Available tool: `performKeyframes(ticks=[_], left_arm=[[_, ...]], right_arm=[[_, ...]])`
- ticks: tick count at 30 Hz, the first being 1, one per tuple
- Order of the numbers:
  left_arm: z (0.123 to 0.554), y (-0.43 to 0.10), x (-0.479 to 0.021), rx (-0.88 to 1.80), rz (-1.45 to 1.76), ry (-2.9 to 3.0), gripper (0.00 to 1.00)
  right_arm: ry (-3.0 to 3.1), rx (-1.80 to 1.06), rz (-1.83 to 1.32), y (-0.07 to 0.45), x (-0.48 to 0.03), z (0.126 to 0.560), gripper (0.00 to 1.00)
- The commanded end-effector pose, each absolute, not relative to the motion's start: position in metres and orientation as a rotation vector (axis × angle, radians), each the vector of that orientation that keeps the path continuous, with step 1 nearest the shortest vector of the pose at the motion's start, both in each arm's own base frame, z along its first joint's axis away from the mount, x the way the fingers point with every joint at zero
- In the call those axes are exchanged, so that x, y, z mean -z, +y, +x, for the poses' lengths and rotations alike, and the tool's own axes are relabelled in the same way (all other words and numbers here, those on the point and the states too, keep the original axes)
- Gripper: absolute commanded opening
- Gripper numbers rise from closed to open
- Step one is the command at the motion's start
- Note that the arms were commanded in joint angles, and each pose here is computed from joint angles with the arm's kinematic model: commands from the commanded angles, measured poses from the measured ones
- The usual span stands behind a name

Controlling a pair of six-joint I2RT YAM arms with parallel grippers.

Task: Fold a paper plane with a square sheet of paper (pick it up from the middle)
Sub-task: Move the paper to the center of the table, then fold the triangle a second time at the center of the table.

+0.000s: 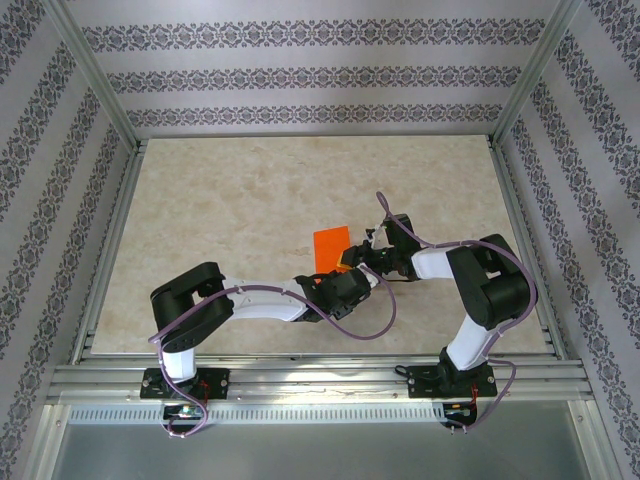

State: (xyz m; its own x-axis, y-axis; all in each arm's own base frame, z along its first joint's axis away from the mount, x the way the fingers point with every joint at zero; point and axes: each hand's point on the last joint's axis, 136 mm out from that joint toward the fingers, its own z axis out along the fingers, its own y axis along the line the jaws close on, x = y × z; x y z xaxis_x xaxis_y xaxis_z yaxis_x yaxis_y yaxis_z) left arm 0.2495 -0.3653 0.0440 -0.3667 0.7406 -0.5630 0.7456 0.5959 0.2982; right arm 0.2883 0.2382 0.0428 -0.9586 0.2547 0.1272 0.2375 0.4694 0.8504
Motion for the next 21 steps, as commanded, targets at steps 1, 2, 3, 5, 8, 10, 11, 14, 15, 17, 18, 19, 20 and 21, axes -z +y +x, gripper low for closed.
performKeyframes(ticks=[1,2,3,5,8,10,11,14,15,17,18,19,20,21], left_arm=[[0.246,-0.365,-0.052,0.012,1.178,2.136,0.26],[0.246,-0.365,-0.053,0.016,1.172,2.136,0.25],[0.246,-0.365,-0.053,0.019,1.169,2.134,0.22],[0.246,-0.365,-0.056,0.026,1.162,2.13,0.14],[0.245,-0.365,-0.058,0.043,1.156,2.132,0.07],[0.245,-0.366,-0.059,0.055,1.148,2.137,0.02],[0.245,-0.366,-0.059,0.063,1.145,2.142,0.01],[0.244,-0.368,-0.063,0.195,1.104,2.2,0.0],[0.244,-0.368,-0.065,0.262,1.082,2.223,0.0],[0.246,-0.369,-0.073,0.372,1.036,2.244,0.0],[0.247,-0.369,-0.079,0.433,1.01,2.251,0.0],[0.248,-0.37,-0.084,0.497,0.982,2.258,0.0],[0.249,-0.37,-0.088,0.554,0.957,2.262,0.0],[0.251,-0.369,-0.093,0.612,0.926,2.267,0.0]], right_arm=[[2.645,-1.558,0.439,0.237,-0.052,0.297,0.29],[2.647,-1.555,0.441,0.237,-0.052,0.296,0.29],[2.648,-1.554,0.441,0.237,-0.052,0.296,0.29],[2.65,-1.551,0.44,0.236,-0.052,0.296,0.29],[2.651,-1.541,0.441,0.235,-0.051,0.296,0.29],[2.652,-1.532,0.444,0.235,-0.051,0.295,0.3],[2.651,-1.526,0.444,0.234,-0.052,0.296,0.3],[2.66,-1.459,0.44,0.227,-0.054,0.296,0.29],[2.663,-1.432,0.437,0.223,-0.055,0.296,0.3],[2.656,-1.389,0.442,0.216,-0.057,0.296,0.3],[2.652,-1.369,0.449,0.212,-0.059,0.295,0.31],[2.651,-1.353,0.459,0.207,-0.059,0.295,0.32],[2.647,-1.333,0.466,0.202,-0.059,0.294,0.33],[2.644,-1.305,0.477,0.197,-0.059,0.293,0.33]])
